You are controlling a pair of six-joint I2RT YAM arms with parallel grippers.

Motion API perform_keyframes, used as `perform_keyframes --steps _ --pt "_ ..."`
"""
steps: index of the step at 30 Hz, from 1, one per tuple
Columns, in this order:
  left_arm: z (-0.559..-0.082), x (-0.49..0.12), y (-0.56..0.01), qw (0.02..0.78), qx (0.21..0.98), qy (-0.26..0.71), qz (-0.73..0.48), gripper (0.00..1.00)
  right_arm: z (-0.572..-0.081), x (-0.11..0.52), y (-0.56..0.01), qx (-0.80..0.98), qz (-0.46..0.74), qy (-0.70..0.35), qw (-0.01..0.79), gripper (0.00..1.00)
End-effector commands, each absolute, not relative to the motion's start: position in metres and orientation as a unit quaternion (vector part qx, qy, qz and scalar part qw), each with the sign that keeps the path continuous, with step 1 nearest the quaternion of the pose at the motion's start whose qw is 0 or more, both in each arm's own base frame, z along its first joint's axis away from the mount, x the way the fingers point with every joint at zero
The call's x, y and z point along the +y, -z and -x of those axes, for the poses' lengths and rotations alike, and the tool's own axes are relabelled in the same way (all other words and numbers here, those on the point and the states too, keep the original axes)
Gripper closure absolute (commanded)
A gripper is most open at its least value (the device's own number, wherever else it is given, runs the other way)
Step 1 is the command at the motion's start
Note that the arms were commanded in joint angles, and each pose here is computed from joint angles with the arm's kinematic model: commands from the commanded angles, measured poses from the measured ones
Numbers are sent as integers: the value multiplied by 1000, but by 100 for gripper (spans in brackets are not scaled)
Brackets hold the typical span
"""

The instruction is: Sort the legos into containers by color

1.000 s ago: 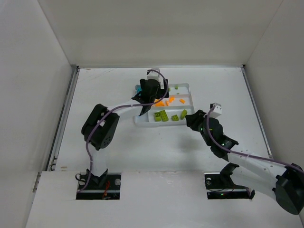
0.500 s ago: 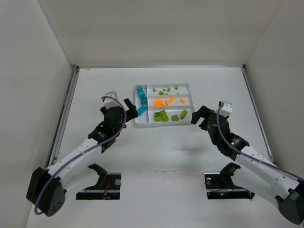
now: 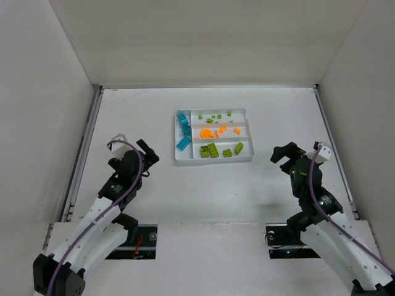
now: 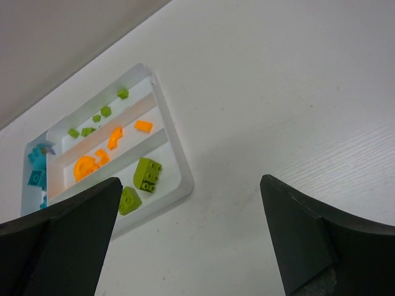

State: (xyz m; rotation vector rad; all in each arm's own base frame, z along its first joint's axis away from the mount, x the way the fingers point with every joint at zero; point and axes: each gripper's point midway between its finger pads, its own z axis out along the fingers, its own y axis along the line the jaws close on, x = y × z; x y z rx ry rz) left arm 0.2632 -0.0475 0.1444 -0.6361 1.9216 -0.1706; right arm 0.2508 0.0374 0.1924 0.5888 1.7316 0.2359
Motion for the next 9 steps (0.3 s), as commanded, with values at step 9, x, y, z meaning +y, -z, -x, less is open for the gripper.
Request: perform_keyframes --steps 9 --pt "-267 -45 -118 499 825 33 265 0 -268 41 -170 773 -247 -75 580 0"
